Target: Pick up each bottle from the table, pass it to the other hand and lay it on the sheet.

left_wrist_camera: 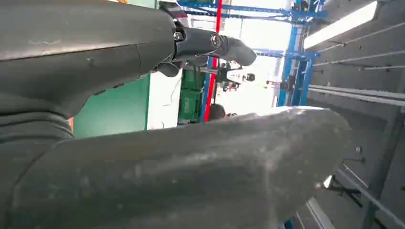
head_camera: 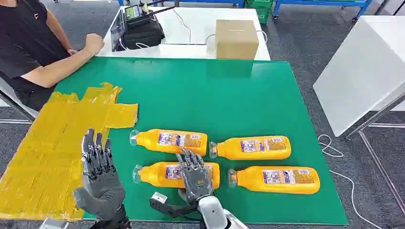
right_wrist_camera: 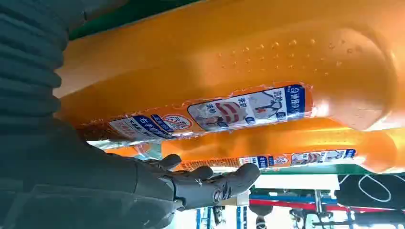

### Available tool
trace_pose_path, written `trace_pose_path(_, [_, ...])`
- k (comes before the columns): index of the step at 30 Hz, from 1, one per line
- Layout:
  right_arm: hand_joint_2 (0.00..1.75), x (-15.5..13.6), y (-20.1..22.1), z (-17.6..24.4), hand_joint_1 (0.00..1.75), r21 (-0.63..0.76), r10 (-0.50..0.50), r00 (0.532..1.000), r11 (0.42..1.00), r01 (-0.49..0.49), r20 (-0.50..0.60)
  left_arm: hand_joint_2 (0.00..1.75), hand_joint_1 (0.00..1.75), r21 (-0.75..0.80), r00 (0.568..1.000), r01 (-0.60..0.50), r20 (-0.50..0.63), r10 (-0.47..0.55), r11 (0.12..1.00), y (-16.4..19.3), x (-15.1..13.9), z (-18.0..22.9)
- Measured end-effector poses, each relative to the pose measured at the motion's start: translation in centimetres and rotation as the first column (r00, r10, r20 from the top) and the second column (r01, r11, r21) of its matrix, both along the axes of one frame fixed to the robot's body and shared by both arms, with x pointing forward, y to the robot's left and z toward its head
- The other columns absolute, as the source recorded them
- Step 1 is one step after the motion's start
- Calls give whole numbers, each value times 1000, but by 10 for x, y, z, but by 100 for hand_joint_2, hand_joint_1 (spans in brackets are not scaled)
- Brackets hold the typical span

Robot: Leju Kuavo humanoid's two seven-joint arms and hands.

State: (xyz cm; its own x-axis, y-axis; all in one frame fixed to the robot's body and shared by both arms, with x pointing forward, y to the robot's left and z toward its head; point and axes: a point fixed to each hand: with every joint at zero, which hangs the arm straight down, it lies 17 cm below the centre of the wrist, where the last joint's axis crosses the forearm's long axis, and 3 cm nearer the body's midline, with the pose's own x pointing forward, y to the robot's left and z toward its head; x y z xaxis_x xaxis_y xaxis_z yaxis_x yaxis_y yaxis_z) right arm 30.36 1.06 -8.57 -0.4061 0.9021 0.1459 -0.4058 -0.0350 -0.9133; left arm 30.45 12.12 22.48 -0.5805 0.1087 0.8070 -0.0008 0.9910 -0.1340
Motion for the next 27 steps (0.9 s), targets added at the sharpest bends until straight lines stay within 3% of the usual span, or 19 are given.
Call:
trace_pose_path(3, [175, 1, 0, 0, 0, -4, 2, 1000, 1000, -2, 2, 0, 0, -3, 1000, -9, -5, 9, 1000, 3, 1, -1])
trace_pose_path(4, [175, 1, -2, -2, 175, -29, 7, 1000, 1000, -7, 3, 0, 0, -6, 1000, -2, -6, 2, 1000, 3, 1, -2])
trace_pose_path(7, [175, -5, -5, -11, 175, -88, 36, 999, 995, -39, -33, 0, 0, -13, 1000, 9, -5, -9, 1000, 4, 3, -1])
trace_pose_path(15, [175, -10, -1, -15, 175, -73, 82, 995, 994, -86, -61, 0, 0, -73, 999, 38, 6, -37, 997, 13, 8, 5])
trace_pose_path(27, [175, -10, -12, -30, 175, -92, 57, 991, 993, -69, -123, 0, 0, -225, 999, 48, 32, -41, 973, 51, 17, 13])
